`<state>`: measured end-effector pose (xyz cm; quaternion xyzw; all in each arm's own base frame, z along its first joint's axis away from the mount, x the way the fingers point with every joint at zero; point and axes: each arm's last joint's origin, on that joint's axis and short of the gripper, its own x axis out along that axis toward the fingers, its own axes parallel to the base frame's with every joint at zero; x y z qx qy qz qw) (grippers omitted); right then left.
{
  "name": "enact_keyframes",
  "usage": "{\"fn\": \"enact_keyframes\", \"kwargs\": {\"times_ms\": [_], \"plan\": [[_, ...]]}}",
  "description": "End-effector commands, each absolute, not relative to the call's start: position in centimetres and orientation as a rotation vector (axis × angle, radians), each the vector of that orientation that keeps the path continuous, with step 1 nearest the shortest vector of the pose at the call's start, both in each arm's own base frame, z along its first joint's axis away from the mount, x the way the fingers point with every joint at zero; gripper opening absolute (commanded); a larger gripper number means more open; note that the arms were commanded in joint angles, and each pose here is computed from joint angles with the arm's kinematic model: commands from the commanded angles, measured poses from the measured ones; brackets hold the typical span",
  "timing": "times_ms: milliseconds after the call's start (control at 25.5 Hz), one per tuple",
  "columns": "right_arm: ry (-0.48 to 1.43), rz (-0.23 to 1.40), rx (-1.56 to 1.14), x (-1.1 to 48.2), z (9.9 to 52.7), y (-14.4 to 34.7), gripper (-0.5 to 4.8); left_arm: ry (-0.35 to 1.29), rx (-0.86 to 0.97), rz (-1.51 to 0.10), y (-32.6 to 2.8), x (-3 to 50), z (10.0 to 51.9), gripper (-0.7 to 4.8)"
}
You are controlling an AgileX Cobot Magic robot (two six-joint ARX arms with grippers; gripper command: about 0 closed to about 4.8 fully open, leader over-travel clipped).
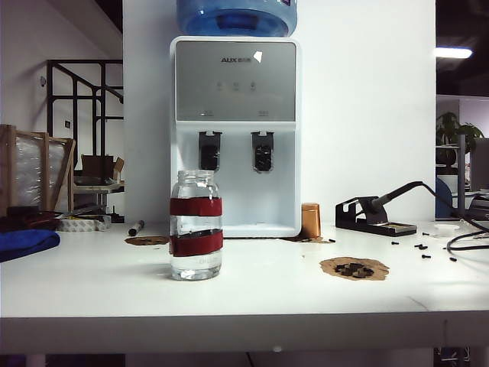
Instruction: Pick up the water bottle with two loops of red belts, then reach the front water dispenser and gently press the gray-black baffle horizontally to get a little water.
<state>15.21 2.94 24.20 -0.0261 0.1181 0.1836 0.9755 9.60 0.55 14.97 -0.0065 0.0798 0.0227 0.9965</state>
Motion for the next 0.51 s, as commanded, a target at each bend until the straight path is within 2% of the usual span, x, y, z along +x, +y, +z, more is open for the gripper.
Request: {"fn": "enact_keyframes", "kwargs": {"times_ms": [39, 196, 510], "plan": [[0.263, 0.368, 0.036, 13.6, 22.4, 2.6, -0.05, 0.159, -0.007, 0.045, 0.6, 9.6, 14.9, -0.04], [0.181, 0.333, 0.163, 12.3, 21.0, 1.9, -0.05, 0.159, -0.007, 0.045, 0.6, 9.6, 14.9, -0.04], [0.211, 0.226, 0.212, 10.6, 17.9, 0.7, -0.05, 0.159, -0.007, 0.046, 0.6, 9.6, 14.9, -0.04]]}}
